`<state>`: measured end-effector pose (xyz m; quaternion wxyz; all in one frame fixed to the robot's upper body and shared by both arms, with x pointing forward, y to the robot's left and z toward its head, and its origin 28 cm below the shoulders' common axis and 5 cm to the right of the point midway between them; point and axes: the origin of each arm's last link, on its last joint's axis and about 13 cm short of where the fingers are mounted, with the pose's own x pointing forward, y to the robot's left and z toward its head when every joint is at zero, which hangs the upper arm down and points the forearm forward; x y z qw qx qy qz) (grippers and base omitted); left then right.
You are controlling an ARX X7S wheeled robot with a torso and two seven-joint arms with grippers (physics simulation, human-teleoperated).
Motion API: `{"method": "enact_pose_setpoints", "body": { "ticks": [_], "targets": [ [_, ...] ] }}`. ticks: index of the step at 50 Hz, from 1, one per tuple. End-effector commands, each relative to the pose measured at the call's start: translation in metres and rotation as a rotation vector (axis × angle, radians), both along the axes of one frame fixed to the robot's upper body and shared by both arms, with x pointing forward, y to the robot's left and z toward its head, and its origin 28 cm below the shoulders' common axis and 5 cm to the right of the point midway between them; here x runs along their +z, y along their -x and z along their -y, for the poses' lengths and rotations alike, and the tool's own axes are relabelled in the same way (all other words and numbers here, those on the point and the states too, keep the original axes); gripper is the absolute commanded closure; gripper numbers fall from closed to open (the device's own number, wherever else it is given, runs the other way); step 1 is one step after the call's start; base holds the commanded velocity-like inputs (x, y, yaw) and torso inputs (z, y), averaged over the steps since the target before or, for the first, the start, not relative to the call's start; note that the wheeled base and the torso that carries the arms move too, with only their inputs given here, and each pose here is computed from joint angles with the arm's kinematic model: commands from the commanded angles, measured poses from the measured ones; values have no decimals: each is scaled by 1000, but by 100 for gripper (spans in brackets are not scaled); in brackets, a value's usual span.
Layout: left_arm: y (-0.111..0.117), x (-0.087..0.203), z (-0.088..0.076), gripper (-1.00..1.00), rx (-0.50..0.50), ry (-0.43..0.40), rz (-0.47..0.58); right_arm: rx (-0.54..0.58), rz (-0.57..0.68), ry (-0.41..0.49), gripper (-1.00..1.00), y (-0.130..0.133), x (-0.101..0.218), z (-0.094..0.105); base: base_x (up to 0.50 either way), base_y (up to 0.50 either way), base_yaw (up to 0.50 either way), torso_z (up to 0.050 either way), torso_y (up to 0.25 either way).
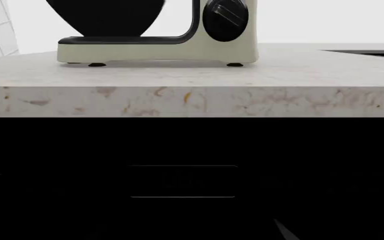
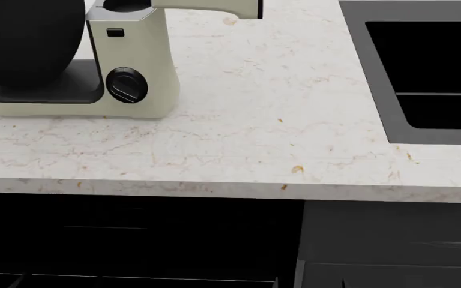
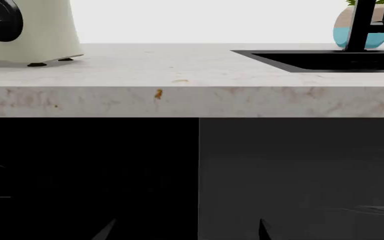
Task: Close the stand mixer head.
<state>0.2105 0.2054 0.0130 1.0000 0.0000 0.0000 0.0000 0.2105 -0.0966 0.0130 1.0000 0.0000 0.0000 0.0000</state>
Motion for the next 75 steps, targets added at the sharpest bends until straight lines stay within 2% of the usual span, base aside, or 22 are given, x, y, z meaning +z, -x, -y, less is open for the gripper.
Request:
{"method": "enact_pose_setpoints", "body": {
  "ticks": [1, 4, 9, 17, 24, 29, 30, 32, 36, 39, 42, 44, 45, 46, 50, 56, 57, 58, 60, 61, 64, 75],
  "targets": [
    [-1, 0, 0, -100, 0, 0, -2, 0, 0, 0, -100, -1, 0, 0, 0, 0, 0, 0, 0],
    [-1, 0, 0, -100, 9, -1, 8, -31, -10, 31, -100, -1, -1, 1, 0, 0, 0, 0, 0],
    [1, 8, -4, -100, 2, 51, 90, -58, 8, 13, -100, 1, 2, 3, 0, 0, 0, 30, 0],
    [3, 11, -4, -100, -18, 58, 102, -97, 24, -29, -100, 1, 2, 7, 0, 0, 0, 50, 0],
    [7, 9, 0, -100, -64, 49, 112, -153, 24, 1, -100, -2, 4, 9, 0, 0, 0, 50, 0],
    [8, 13, 0, -100, -104, 33, 186, -134, 61, 2, -100, -1, 10, 5, 0, 0, 0, 50, 0],
    [7, 19, 1, -100, -99, -18, 244, -139, 78, 18, -100, -2, 19, 5, 0, 0, 0, 50, 0],
    [-5, 64, -2, -100, -75, -39, 347, -140, 206, 69, -100, -5, 75, 10, 0, 0, 0, 50, 0],
    [-15, 128, -8, -100, -37, -16, 517, -165, 345, 80, -100, -10, 144, 20, 0, 0, 0, 50, 0],
    [-15, 154, -11, -100, -8, -15, 589, -169, 403, 79, -100, -12, 165, 24, 0, 0, 0, 50, 0],
    [-16, 160, -16, -100, 4, -4, 619, -161, 436, 83, -100, -11, 175, 25, 0, 0, 0, 50, 0],
    [-17, 156, -18, -100, 22, -34, 599, -159, 430, 82, -100, -9, 173, 25, 0, 0, 0, 50, 0],
    [-18, 153, -22, -100, 58, -11, 552, -167, 404, 118, -100, -8, 169, 25, 0, 0, 0, 50, 0],
    [-20, 152, -24, -100, 27, 6, 513, -142, 398, 100, -100, -8, 167, 26, 0, 0, 0, 50, 0],
    [-21, 154, -30, -100, 65, -45, 570, -155, 423, 123, -100, -1, 171, 29, 85, 483, 0, 0, 0],
    [-15, 163, -35, -100, 116, -34, 602, -149, 444, 138, -100, 3, 174, 27, 93, 500, 0, 0, 0],
    [-16, 165, -35, -100, 182, -63, 629, -144, 452, 126, -100, 3, 174, 28, 90, 500, 0, 0, 0],
    [-17, 165, -35, -100, 189, -50, 609, -148, 452, 127, -100, 3, 175, 28, 94, 500, 0, 0, 0],
    [-18, 166, -37, -100, 186, -23, 605, -146, 475, 142, -100, 5, 176, 28, 189, 500, 0, 0, 0],
    [-18, 166, -37, -100, 181, -22, 604, -141, 507, 184, -100, 7, 178, 27, 457, 305, 0, 0, 0],
    [-17, 168, -37, -100, 184, -24, 607, -126, 507, 143, -100, 7, 178, 28, 500, 0, 0, 0, 0],
    [-10, 170, -34, -100, 134, -34, 624, -115, 522, 193, -100, 10, 180, 25, 500, 0, 0, 0, 0]
  ]
}}
